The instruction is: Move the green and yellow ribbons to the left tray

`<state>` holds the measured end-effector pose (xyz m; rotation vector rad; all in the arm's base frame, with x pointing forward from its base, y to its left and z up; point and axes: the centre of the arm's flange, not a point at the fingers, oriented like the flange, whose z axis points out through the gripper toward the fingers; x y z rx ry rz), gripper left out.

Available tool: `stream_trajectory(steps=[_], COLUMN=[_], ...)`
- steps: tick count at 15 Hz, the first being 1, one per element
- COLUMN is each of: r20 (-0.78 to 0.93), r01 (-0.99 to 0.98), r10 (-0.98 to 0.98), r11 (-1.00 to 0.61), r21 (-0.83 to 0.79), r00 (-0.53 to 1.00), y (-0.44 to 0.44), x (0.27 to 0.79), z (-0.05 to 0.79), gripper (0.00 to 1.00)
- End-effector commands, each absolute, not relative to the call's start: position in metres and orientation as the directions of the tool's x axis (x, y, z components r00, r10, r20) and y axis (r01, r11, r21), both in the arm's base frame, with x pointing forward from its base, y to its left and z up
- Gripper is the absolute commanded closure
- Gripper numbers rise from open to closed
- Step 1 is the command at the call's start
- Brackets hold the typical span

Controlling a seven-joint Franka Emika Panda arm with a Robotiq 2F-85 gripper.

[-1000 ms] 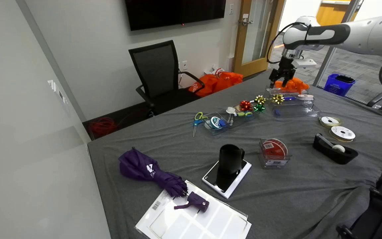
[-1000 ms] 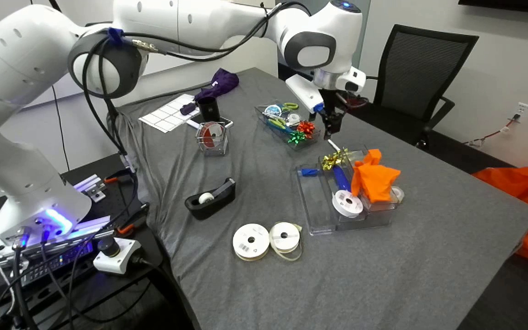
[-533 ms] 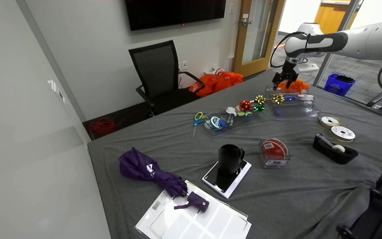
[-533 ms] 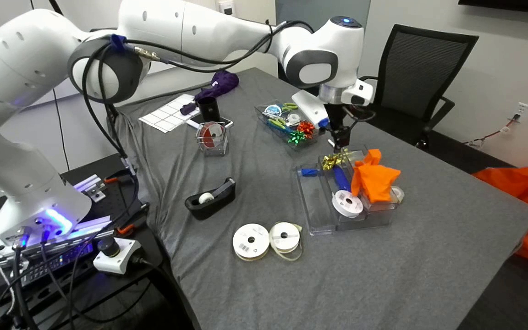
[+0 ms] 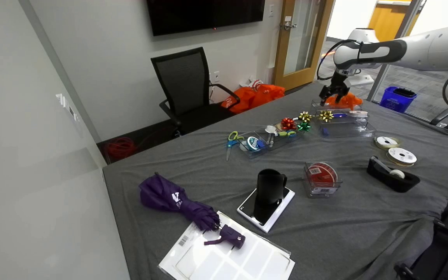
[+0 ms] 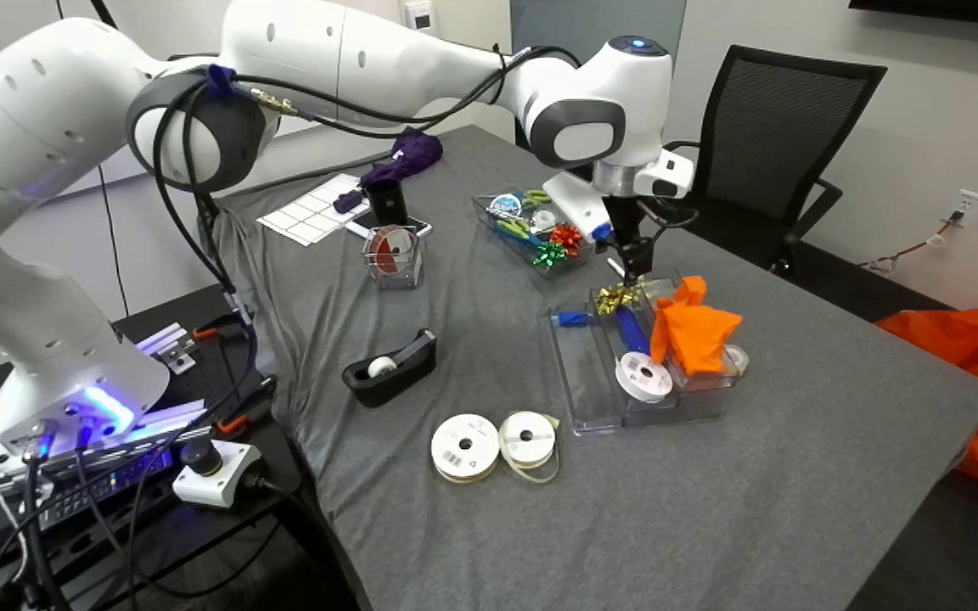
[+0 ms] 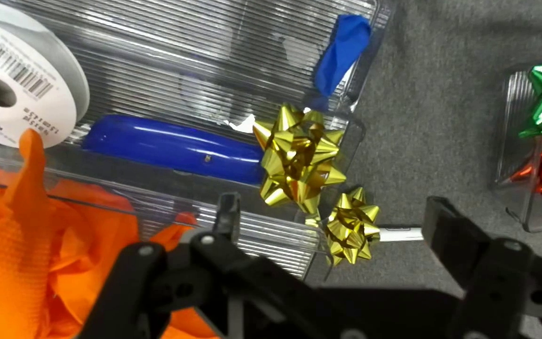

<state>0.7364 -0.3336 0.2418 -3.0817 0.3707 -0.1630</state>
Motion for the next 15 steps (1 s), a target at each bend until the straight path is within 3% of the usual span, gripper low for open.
stream_trajectory(steps=[1,15], r20=[0.11,0.137], r01=[-0.235,-0.293], r10=[-0.242,-0.302], r11=[-0.969,-0.953], r21=[-0.075,-0.079], r00=[0.964,0.943], y=[-0.338,-0.353], x=[0.74,0.744], z=[0.233,0.2], gripper=[0.0,0.0])
